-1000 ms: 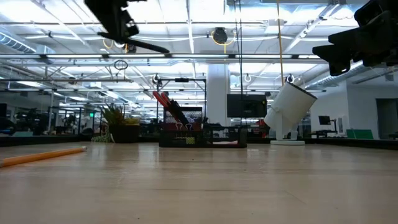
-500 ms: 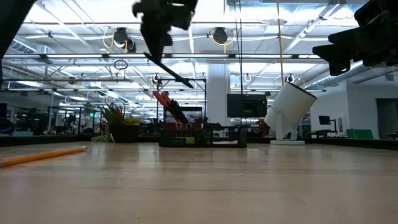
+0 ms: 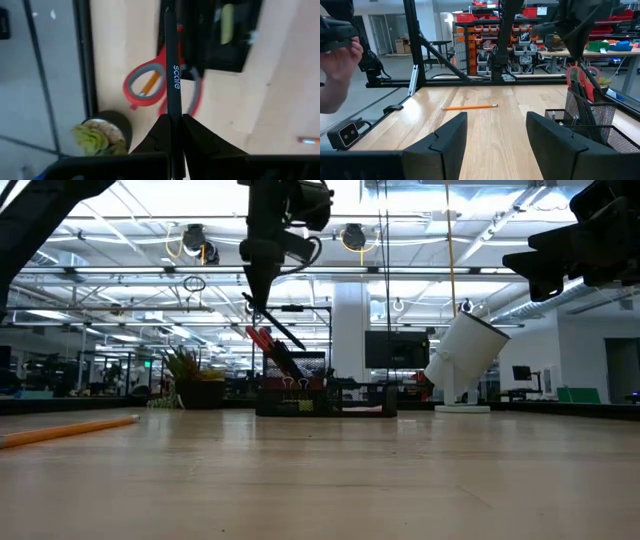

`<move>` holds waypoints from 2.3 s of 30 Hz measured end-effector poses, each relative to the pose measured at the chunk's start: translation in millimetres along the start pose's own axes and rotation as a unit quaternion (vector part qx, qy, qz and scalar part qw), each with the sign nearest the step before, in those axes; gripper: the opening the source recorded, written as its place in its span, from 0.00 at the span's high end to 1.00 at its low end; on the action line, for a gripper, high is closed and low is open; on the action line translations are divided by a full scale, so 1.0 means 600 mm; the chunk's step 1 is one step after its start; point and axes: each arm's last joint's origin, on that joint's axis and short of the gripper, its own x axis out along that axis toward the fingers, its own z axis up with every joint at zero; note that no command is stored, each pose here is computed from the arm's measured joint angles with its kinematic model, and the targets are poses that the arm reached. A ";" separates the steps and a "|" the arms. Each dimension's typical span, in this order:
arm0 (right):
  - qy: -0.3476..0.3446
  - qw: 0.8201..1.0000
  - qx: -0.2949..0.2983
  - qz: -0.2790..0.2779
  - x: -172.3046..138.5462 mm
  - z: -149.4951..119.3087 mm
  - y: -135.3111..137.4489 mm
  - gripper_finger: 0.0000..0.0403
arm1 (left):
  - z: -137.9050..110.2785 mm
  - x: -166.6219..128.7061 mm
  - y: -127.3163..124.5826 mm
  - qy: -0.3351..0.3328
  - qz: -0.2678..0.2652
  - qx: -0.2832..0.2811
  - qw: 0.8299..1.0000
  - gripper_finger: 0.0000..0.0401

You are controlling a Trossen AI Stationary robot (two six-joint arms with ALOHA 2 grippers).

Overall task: Pick and place office supplies into organizer
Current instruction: Put the pen into the mesh organizer, then put the pencil into the mesh organizer

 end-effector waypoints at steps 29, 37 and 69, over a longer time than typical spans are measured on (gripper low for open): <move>0.000 1.000 0.000 0.000 0.000 0.000 0.000 0.52 | 0.034 0.049 -0.023 0.042 0.015 0.032 0.998 0.92; 0.000 1.000 0.000 0.000 0.000 0.000 0.000 0.52 | 0.037 0.048 -0.031 0.037 -0.005 0.058 0.998 0.83; 0.000 1.000 0.000 0.000 0.000 0.000 0.000 0.52 | 0.056 0.017 -0.170 0.013 -0.134 -0.122 0.983 0.37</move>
